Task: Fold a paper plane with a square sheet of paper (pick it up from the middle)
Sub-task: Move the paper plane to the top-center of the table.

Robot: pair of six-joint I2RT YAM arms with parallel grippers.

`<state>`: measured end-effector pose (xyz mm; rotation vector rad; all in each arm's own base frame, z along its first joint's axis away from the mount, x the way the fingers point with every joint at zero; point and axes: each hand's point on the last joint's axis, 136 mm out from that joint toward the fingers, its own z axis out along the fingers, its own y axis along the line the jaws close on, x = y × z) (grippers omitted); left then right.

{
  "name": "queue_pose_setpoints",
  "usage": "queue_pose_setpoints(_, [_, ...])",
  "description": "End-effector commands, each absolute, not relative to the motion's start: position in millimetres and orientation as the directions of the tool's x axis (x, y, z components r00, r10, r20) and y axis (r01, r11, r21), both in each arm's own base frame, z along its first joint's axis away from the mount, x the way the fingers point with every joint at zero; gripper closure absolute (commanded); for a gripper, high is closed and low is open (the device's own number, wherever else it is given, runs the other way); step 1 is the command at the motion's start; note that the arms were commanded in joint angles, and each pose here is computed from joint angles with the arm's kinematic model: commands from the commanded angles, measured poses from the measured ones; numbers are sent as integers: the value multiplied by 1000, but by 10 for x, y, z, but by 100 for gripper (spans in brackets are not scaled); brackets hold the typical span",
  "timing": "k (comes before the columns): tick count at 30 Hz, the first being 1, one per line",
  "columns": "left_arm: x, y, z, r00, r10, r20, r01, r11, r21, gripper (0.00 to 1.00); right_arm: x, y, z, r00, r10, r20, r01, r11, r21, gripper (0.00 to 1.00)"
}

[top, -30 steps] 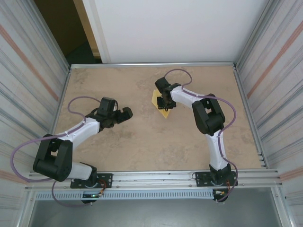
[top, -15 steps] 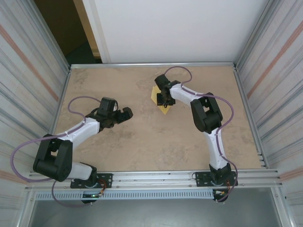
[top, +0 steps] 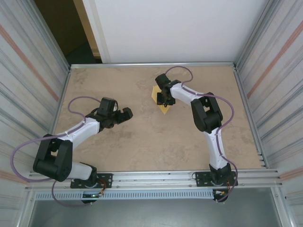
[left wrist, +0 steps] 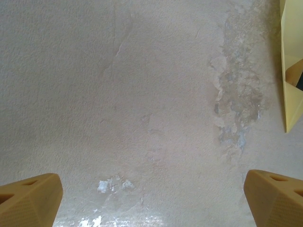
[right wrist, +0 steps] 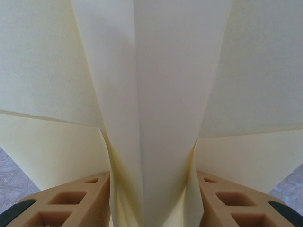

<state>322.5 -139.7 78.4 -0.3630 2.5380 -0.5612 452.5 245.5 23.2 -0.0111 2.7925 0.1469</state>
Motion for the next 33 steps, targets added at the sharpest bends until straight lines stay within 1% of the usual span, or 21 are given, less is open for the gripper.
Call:
queue_pose_setpoints(1, [3240,-1401,862,-834,-346,-430,-128,880,-458,1,4492,2421,159,-952,46,-302,17,995,100,55])
queue_pose_setpoints(6, [3225,-1405,825,-839,-347,-420,-133,879,-459,1,4445,2379,-54,-964,42,-262,26,998,65,55])
queue_pose_setpoints(9, [3235,-1405,860,-835,-345,-429,-127,879,-459,1,4475,2396,23,-961,43,-275,25,997,72,55])
queue_pose_setpoints(17, [3261,-1405,956,-826,-344,-446,-117,880,-461,1,4650,2471,725,-913,57,-403,1,990,138,53])
queue_pose_setpoints(25, [3272,-1355,1032,-814,-344,-468,-121,889,-442,1,4622,2480,968,-901,66,-429,-10,985,173,52])
queue_pose_setpoints(29, [3300,-1297,1185,-794,-335,-506,-113,901,-419,1,4607,2457,1217,-881,75,-468,-19,981,194,51])
queue_pose_setpoints(33, [3338,-1157,1448,-742,-325,-587,-110,922,-371,1,4557,2269,1635,-821,102,-562,-17,979,202,46])
